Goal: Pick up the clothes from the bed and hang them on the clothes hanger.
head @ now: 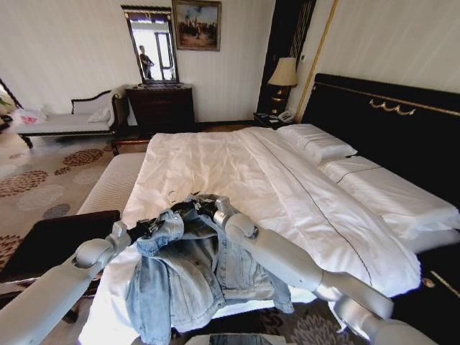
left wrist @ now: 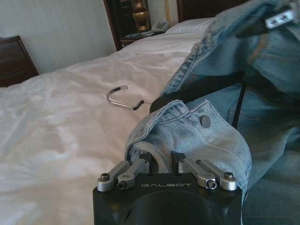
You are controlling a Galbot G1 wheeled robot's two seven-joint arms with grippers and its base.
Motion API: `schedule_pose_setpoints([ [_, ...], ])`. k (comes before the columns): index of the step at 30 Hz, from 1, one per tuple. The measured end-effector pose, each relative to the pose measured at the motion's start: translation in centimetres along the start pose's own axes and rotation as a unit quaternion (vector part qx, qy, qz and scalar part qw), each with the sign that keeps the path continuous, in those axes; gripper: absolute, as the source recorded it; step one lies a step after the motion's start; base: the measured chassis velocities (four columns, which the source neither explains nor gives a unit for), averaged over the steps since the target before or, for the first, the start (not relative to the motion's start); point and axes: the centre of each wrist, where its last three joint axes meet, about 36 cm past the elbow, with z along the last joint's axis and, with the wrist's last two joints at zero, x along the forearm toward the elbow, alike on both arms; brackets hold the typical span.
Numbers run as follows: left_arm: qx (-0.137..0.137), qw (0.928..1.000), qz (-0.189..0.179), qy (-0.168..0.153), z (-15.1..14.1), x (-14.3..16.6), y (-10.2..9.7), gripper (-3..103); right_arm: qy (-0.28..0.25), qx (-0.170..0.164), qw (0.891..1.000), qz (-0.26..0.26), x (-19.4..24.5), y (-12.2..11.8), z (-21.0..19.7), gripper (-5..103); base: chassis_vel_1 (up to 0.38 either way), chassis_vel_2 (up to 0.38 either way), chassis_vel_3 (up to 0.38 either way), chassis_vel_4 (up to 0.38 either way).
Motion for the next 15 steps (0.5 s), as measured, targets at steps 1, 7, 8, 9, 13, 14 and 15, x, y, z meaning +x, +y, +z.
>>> schedule_pose_setpoints([
  [1, 0.0, 1.0, 0.0, 0.0, 0.0, 0.0, 0.0, 21, 0.0, 0.0, 1.0, 0.0, 0.0, 0.0, 0.0, 8, 0.0, 0.0, 0.0, 0.0],
  [7, -0.014, 0.9998, -0.01, -0.012, -1.0, -0.6, -0.7, 21, 0.016, -0.006, 1.0, -0.012, 1.3, 1.0, 1.2, 8, 0.0, 0.0, 0.0, 0.0],
  [8, -0.017, 0.9997, -0.01, -0.013, -1.1, -0.7, -0.9, 21, 0.018, -0.011, 1.0, -0.017, 1.4, 1.5, 1.3, 8, 0.0, 0.0, 0.0, 0.0],
  [9, -0.019, 0.9996, -0.01, -0.015, -1.2, -0.8, -1.0, 21, 0.021, -0.016, 0.999, -0.022, 1.4, 1.9, 1.5, 8, 0.0, 0.0, 0.0, 0.0],
  [13, -0.024, 0.9993, -0.016, -0.022, -1.7, -1.0, -1.2, 21, 0.028, -0.026, 0.999, -0.036, 1.3, 3.1, 2.0, 8, 0.0, 0.0, 0.0, 0.0],
  [14, -0.025, 0.9991, -0.02, -0.027, -2.0, -1.0, -1.2, 21, 0.03, -0.03, 0.998, -0.043, 1.3, 3.6, 2.3, 8, 0.0, 0.0, 0.0, 0.0],
  [15, -0.025, 0.9991, -0.02, -0.027, -2.0, -1.0, -1.2, 21, 0.03, -0.03, 0.998, -0.043, 1.3, 3.6, 2.3, 8, 0.0, 0.0, 0.0, 0.0],
])
